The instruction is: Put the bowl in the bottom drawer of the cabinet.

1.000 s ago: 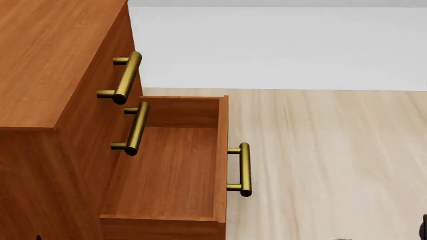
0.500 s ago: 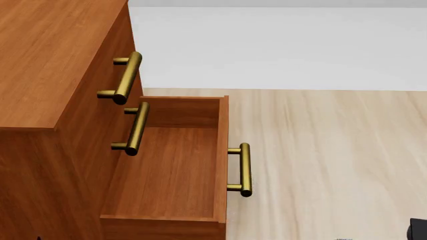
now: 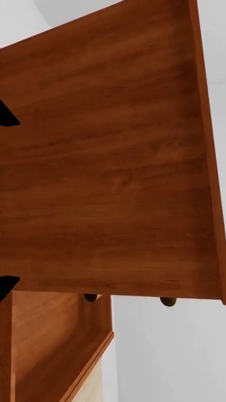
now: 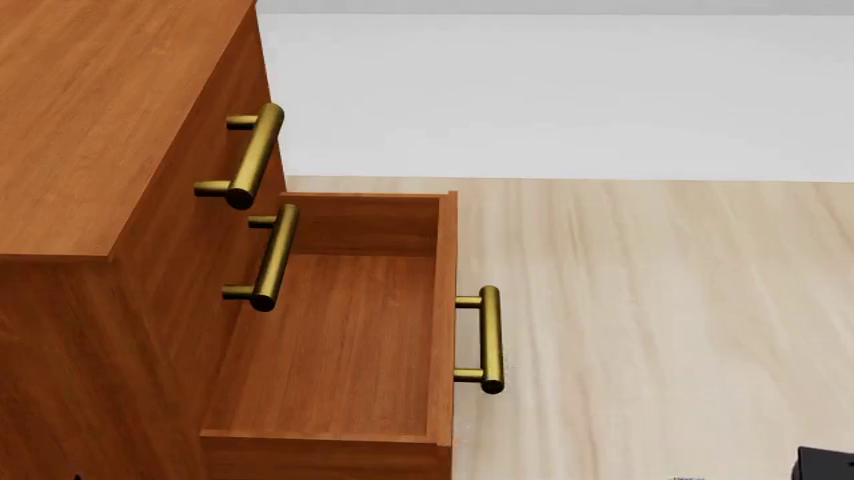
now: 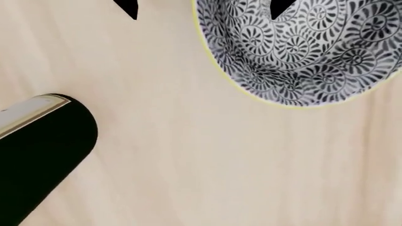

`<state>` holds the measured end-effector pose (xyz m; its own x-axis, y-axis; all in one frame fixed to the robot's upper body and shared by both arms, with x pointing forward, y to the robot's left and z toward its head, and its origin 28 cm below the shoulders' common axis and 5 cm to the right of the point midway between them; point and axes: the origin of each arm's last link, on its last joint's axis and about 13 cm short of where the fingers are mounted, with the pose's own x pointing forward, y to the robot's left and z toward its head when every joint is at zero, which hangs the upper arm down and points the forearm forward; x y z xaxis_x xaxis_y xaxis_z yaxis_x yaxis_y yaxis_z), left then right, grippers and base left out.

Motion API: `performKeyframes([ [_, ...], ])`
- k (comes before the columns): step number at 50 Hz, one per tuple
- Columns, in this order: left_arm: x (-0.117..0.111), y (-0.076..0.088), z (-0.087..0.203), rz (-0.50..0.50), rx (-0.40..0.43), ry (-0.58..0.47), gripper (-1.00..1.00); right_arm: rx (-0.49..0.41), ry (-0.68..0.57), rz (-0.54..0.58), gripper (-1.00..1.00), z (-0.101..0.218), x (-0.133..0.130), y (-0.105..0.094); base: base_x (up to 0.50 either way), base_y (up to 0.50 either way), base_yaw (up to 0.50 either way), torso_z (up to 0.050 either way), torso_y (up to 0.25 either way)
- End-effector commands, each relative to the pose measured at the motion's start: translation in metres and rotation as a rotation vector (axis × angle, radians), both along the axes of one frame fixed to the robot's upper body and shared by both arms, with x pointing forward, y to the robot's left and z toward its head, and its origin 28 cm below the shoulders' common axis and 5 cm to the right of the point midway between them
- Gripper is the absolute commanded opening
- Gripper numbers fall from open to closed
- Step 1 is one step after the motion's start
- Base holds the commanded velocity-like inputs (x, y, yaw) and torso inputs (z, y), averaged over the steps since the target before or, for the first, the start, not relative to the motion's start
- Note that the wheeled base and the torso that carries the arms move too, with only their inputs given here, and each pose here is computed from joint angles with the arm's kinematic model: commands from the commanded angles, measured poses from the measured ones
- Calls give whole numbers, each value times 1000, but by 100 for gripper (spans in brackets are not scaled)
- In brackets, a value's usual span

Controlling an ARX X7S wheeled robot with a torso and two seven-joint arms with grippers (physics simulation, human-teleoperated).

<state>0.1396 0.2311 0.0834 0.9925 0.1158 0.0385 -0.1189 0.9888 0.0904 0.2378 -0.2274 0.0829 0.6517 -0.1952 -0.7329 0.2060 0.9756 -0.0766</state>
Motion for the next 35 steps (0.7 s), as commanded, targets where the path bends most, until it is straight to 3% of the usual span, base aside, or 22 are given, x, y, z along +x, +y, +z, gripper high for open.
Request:
performKeyframes([
  [1,0,0,0,-10,-9,-3,100,24,-9,10,100,-8,4,0,0,0,0,0,0],
  [30,1,0,0,-6,-9,-3,100,79,12,45,100,-22,5,5,0,0,0,0,0],
  [31,1,0,0,-6,-10,-3,100,87,12,53,-100,-23,5,5,0,0,0,0,0],
  [35,1,0,0,-3,-9,-2,100,99,5,63,-100,-21,5,7,3,0,2,0,0],
])
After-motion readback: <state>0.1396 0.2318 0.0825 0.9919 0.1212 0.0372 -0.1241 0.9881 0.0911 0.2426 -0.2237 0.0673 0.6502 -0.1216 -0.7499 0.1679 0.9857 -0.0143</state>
